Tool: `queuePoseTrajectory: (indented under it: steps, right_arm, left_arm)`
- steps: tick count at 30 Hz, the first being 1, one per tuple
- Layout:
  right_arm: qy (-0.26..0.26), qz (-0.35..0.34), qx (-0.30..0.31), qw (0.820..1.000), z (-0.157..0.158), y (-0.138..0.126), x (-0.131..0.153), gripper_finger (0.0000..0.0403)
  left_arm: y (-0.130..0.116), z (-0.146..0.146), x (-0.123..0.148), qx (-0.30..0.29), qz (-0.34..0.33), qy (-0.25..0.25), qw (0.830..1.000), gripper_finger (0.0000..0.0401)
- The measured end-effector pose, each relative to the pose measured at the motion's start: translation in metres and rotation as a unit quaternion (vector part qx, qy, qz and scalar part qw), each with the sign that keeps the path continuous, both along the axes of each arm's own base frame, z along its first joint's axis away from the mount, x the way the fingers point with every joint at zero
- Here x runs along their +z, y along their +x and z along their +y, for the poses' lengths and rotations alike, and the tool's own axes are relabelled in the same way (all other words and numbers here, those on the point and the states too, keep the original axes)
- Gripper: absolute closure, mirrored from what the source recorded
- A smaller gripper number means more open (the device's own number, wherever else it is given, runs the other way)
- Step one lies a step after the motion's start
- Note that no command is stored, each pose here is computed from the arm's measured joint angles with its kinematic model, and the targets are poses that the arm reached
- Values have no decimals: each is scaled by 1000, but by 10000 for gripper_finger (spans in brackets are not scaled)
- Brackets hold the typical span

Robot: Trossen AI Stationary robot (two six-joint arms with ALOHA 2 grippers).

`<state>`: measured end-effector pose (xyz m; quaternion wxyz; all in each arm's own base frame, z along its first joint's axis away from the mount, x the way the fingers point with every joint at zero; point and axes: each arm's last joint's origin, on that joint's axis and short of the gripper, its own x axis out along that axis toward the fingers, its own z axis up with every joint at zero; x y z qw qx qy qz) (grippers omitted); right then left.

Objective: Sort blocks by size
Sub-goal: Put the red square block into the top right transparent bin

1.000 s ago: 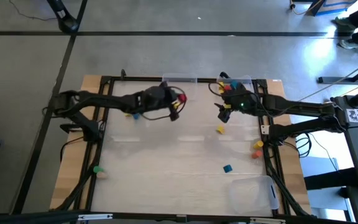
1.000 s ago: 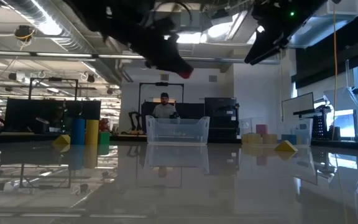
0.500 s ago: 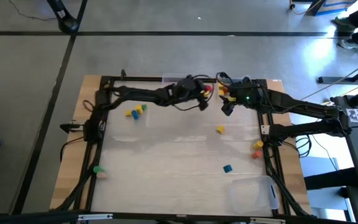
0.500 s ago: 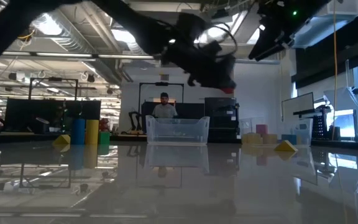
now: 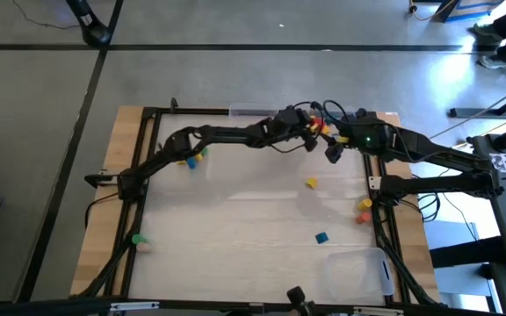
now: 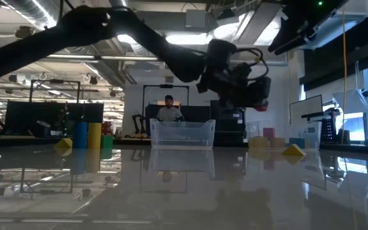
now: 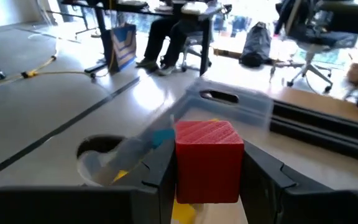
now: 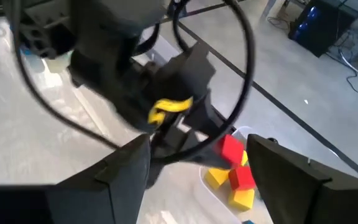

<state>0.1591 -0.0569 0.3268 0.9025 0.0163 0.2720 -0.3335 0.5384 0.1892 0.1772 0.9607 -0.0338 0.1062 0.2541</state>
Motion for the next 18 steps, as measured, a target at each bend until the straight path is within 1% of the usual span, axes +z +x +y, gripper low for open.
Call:
queuePoseTrajectory:
  steps: [5, 9, 12, 18]
  right_arm:
    - [4, 11, 0, 1000, 0, -1, -2, 137]
    - [4, 11, -1, 1000, 0, -1, -2, 137]
    - [4, 10, -1, 1000, 0, -1, -2, 137]
    - [4, 9, -1, 1000, 0, -1, -2, 137]
  left_arm:
    - [-1, 15, -2, 15, -19, -19, 1000, 280]
    - [-2, 20, -3, -10, -17, -19, 1000, 271]
    - [-2, 19, -1, -17, -25, -11, 999, 256]
    - [-1, 19, -1, -18, -26, -9, 999, 210]
